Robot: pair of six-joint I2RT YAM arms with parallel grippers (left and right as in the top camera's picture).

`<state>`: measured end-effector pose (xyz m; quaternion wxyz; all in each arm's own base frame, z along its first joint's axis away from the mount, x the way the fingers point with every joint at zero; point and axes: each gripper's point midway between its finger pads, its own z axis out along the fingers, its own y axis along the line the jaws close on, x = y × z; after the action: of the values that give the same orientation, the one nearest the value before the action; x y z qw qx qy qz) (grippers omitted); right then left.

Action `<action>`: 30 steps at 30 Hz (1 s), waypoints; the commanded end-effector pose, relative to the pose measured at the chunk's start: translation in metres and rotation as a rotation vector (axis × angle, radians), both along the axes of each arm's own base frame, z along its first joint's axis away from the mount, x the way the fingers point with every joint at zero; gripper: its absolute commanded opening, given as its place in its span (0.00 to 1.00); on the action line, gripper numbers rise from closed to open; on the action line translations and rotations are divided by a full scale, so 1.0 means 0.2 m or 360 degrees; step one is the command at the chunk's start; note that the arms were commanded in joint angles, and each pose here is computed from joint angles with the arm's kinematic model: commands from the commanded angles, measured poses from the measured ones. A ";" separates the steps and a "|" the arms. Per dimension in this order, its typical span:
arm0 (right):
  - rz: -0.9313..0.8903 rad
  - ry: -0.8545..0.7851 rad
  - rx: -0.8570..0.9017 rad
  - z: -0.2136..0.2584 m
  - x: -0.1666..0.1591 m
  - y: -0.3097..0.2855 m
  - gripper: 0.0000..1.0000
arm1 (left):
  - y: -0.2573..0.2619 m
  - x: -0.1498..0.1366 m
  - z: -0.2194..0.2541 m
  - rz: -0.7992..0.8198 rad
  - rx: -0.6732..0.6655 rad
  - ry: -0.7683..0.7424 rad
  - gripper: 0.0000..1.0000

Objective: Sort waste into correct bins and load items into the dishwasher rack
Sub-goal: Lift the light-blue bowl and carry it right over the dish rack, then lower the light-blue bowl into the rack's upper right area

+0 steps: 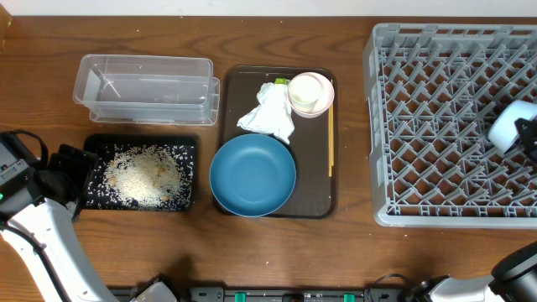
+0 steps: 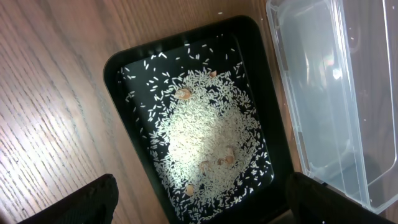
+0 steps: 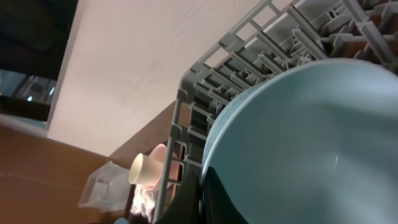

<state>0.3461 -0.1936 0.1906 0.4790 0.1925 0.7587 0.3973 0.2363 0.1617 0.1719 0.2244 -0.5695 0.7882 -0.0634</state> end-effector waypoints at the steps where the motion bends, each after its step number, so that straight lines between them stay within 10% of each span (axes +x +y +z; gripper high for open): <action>1: 0.0036 -0.0105 -0.0087 0.05 -0.01 0.00 0.01 | 0.01 0.01 0.02 0.0018 0.0003 -0.0016 0.89; 30: -0.0216 0.0072 0.0126 -0.05 -0.08 -0.20 0.01 | 0.01 0.01 0.02 0.0018 0.0004 -0.0016 0.88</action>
<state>0.3328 -0.2295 0.1858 0.4919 0.2429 0.7444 0.3806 0.2363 0.1617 0.1719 0.2244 -0.5695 0.7882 -0.0634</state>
